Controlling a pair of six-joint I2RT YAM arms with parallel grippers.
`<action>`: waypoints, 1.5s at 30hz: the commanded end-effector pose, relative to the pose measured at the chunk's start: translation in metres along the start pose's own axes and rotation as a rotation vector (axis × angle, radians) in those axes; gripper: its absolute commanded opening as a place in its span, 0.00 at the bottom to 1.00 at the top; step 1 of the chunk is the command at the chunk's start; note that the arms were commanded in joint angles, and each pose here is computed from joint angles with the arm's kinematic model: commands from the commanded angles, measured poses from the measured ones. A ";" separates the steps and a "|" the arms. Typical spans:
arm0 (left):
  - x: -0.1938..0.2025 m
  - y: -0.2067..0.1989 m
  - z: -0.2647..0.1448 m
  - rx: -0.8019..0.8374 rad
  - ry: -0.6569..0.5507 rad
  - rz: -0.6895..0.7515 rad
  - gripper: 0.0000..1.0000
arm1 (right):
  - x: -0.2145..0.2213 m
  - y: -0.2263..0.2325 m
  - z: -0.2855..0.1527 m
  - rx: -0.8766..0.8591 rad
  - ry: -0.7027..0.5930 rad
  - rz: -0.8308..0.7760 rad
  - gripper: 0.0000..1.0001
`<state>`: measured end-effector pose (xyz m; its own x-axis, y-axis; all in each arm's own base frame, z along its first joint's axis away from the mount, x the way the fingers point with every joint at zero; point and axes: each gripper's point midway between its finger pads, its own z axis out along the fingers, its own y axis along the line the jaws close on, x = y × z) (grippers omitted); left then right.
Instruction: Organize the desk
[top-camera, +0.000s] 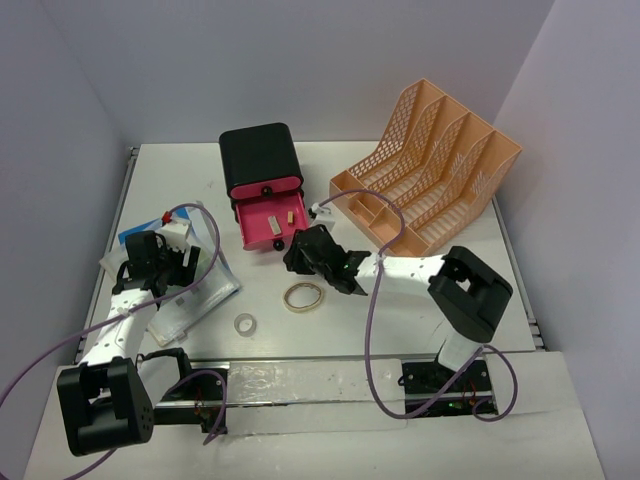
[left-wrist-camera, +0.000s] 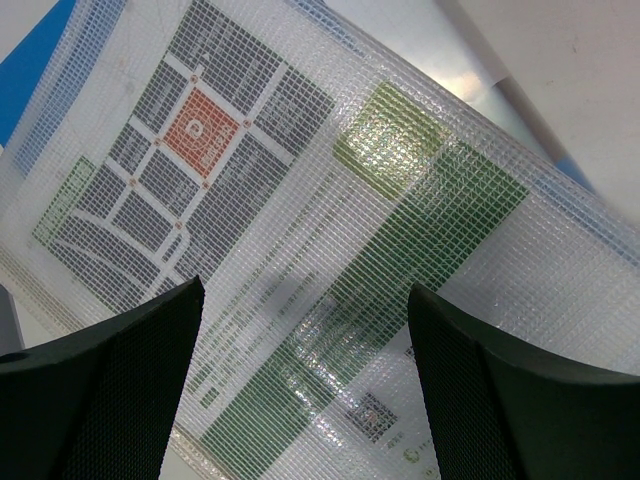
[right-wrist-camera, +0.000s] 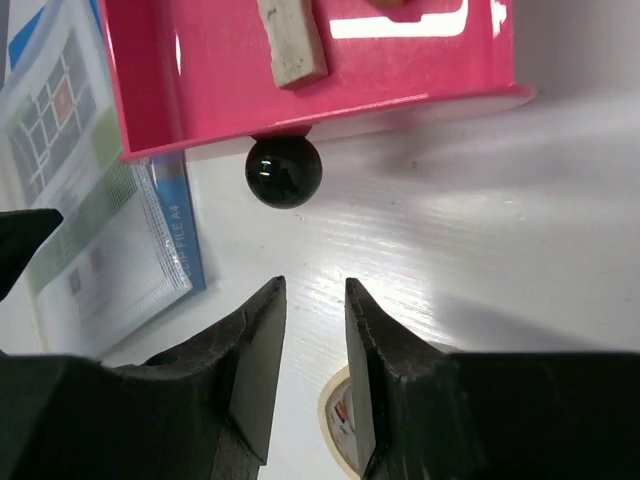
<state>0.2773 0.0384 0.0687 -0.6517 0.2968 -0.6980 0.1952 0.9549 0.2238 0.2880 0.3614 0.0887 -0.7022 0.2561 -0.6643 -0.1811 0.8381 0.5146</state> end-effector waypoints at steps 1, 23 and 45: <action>-0.008 0.001 -0.003 -0.001 -0.040 0.005 0.89 | -0.012 0.030 0.013 -0.109 -0.044 0.131 0.39; -0.007 0.002 -0.001 -0.007 -0.036 0.008 0.89 | -0.036 0.028 0.052 -0.093 -0.117 0.112 0.36; -0.007 0.003 0.000 -0.005 -0.032 0.007 0.89 | -0.104 0.041 0.077 -0.132 -0.239 0.184 0.33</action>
<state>0.2777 0.0388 0.0707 -0.6456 0.3006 -0.7021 0.1949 0.9537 0.2291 0.3771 0.4002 0.1060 -0.6210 0.4368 -0.6508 -0.1513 0.7479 0.6463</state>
